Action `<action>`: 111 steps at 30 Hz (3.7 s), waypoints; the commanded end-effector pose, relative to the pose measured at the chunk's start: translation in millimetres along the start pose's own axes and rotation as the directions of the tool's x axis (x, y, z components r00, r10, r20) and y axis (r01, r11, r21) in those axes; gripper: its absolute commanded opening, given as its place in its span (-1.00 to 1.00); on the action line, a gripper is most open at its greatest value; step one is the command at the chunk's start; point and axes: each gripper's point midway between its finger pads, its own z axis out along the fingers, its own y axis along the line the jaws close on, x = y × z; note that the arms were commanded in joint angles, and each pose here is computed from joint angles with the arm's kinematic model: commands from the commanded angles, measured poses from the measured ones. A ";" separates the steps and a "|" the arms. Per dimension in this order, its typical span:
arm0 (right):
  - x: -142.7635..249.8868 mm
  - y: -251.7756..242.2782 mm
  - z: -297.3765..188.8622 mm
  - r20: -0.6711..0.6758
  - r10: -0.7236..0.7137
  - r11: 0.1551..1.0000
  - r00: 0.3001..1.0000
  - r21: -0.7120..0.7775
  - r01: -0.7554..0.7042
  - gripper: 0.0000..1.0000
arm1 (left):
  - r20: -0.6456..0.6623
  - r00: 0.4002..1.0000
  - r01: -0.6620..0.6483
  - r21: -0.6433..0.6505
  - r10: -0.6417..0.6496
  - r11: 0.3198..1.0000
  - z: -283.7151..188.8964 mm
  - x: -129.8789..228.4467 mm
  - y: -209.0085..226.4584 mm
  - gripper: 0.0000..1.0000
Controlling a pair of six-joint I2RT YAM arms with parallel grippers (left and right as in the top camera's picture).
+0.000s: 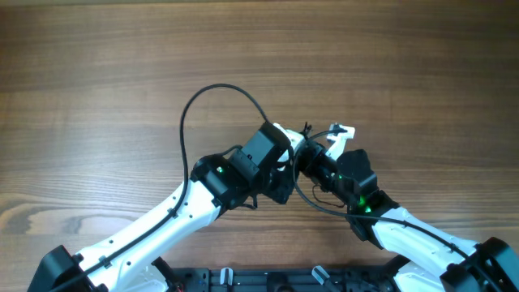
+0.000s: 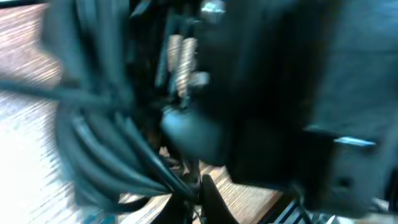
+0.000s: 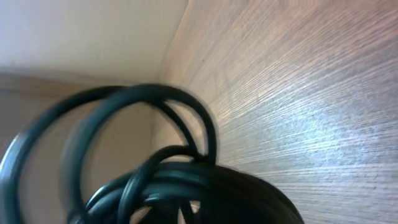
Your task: Untangle cables
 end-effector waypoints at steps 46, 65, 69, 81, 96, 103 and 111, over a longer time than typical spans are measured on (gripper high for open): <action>-59.9 -89.6 -46.9 0.085 0.015 0.941 0.996 0.335 -0.043 0.99 | 0.216 0.742 0.667 -0.148 -0.635 0.730 98.2 -42.7 164.9 -0.92; -3.9 23.0 -37.0 -0.127 -0.470 0.876 0.873 -0.188 0.444 0.58 | 0.178 0.901 0.388 0.072 -0.395 0.919 -47.7 -56.9 100.2 -0.92; -11.2 18.4 -34.9 -0.100 -0.450 0.889 0.887 -0.143 0.435 0.40 | 0.157 0.902 0.394 0.085 -0.403 0.915 -43.5 -54.5 89.3 -0.92; -42.6 1.4 -32.3 0.027 -0.351 0.936 0.936 0.020 0.351 0.19 | 0.070 0.924 0.371 0.082 -0.377 0.925 -34.7 -35.4 70.7 -0.92; -73.1 -90.6 -52.0 0.177 -0.125 0.910 0.976 0.411 0.042 0.12 | 0.102 0.972 0.150 0.417 -0.210 0.896 -46.3 -64.3 -8.7 -0.93; -114.3 -135.2 -93.1 0.312 -0.013 0.855 0.950 0.496 -0.151 0.10 | 0.103 0.980 0.101 0.469 -0.168 0.878 -53.4 -62.9 -12.1 -0.92; -101.5 -115.0 -83.8 0.155 0.012 0.926 0.988 0.371 -0.070 0.05 | 0.189 0.935 0.233 0.309 -0.300 0.922 -55.0 -79.9 48.1 -0.92</action>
